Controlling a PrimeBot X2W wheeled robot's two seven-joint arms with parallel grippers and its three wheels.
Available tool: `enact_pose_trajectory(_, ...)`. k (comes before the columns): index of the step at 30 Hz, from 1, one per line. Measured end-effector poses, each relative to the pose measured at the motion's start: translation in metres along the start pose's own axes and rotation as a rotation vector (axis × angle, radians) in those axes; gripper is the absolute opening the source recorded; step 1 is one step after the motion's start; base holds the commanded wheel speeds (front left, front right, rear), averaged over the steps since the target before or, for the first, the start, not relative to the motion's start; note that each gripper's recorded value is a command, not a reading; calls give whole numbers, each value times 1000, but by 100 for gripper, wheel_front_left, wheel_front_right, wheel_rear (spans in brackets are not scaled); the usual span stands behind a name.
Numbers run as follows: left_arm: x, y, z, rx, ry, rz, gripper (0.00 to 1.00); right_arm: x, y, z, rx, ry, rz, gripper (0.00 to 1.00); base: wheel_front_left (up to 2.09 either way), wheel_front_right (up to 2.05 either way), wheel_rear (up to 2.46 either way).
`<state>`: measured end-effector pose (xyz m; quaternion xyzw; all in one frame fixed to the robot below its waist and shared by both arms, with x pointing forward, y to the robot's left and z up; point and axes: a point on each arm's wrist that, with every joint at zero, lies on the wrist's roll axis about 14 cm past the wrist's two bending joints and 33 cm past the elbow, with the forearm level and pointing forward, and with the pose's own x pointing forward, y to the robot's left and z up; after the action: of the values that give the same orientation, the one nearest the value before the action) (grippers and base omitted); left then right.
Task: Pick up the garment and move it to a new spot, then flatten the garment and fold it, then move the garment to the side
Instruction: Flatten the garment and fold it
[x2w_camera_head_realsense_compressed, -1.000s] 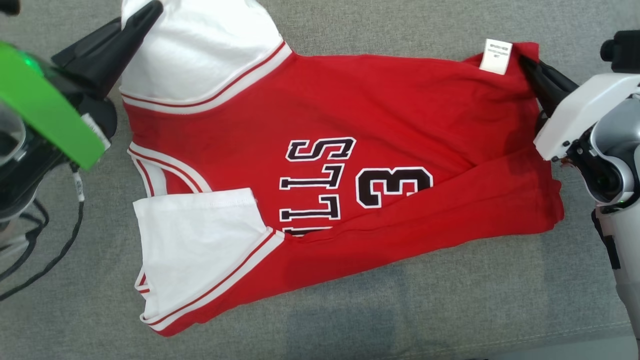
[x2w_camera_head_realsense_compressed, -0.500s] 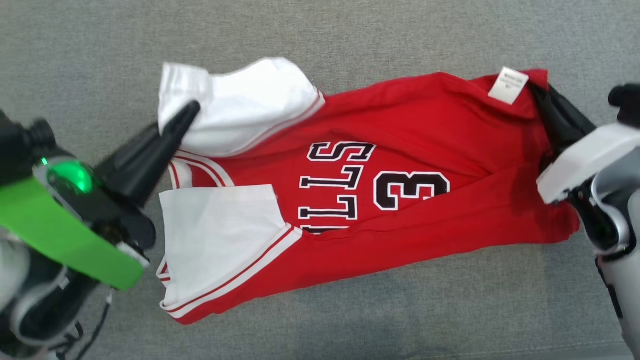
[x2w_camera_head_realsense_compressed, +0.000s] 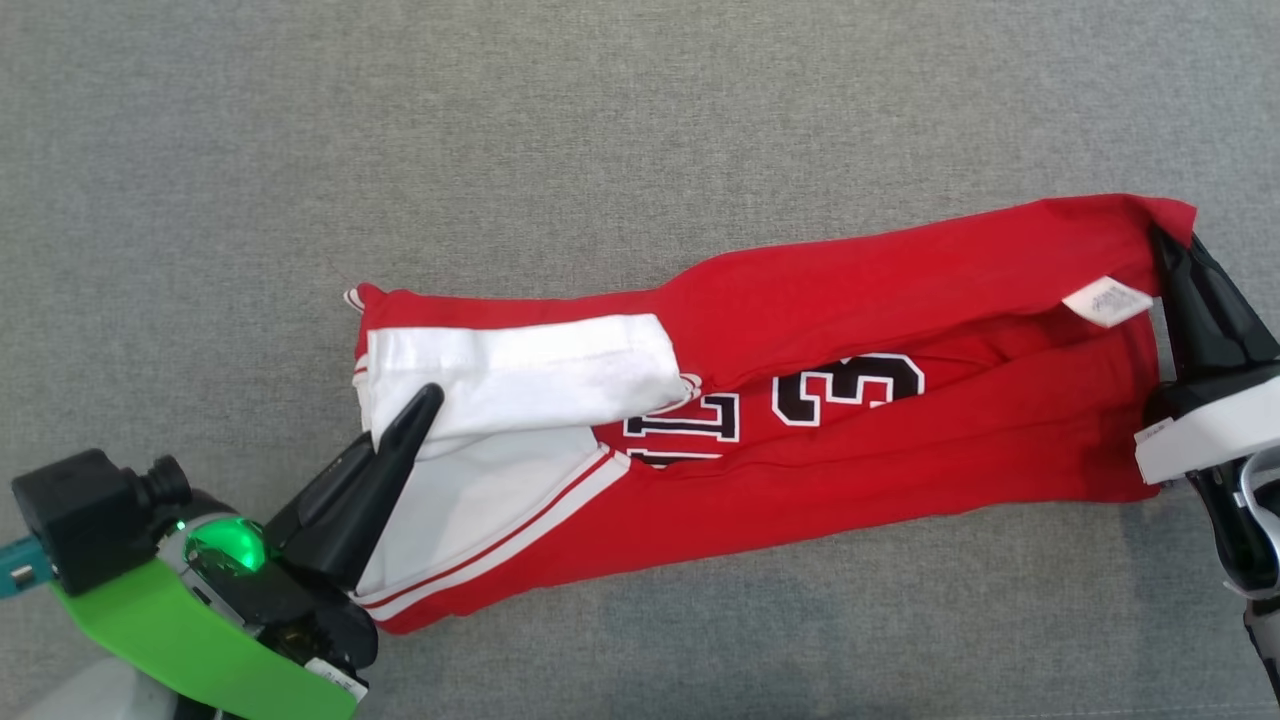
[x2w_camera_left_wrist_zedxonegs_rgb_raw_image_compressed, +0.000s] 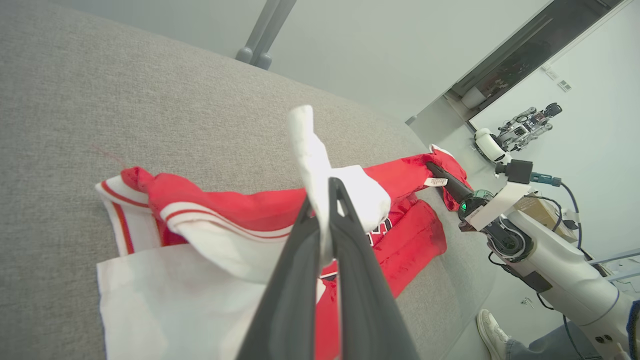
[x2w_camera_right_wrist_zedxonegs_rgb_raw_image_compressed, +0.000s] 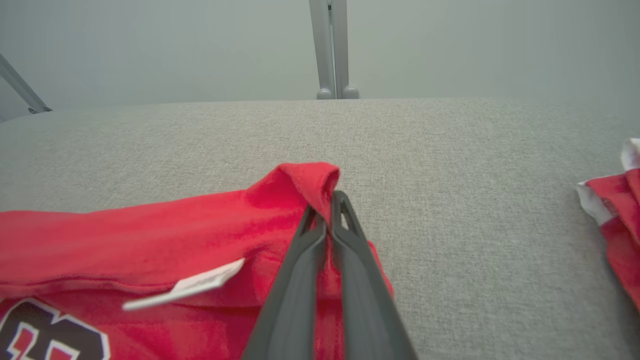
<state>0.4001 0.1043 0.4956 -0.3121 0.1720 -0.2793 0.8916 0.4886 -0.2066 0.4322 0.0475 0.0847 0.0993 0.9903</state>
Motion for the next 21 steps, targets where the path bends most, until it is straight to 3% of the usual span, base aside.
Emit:
enact_pose_trajectory(8, -18, 17, -3, -10, -36, 93, 0, -19, 8, -12, 75, 30, 3, 0, 0, 0, 0)
enact_pose_trajectory(16, -21, 12, -11, -63, -48, 83, 0, -31, 11, -12, 62, 64, 28, 1, 0, 0, 0)
enact_pose_trajectory(19, -21, 12, -18, -77, -40, 89, 0, -32, 13, -11, 54, 76, 44, 4, 0, 0, 0)
enact_pose_trajectory(21, -22, 13, -21, -78, -35, 92, 0, -33, 12, -10, 52, 83, 46, 11, 0, 0, 0)
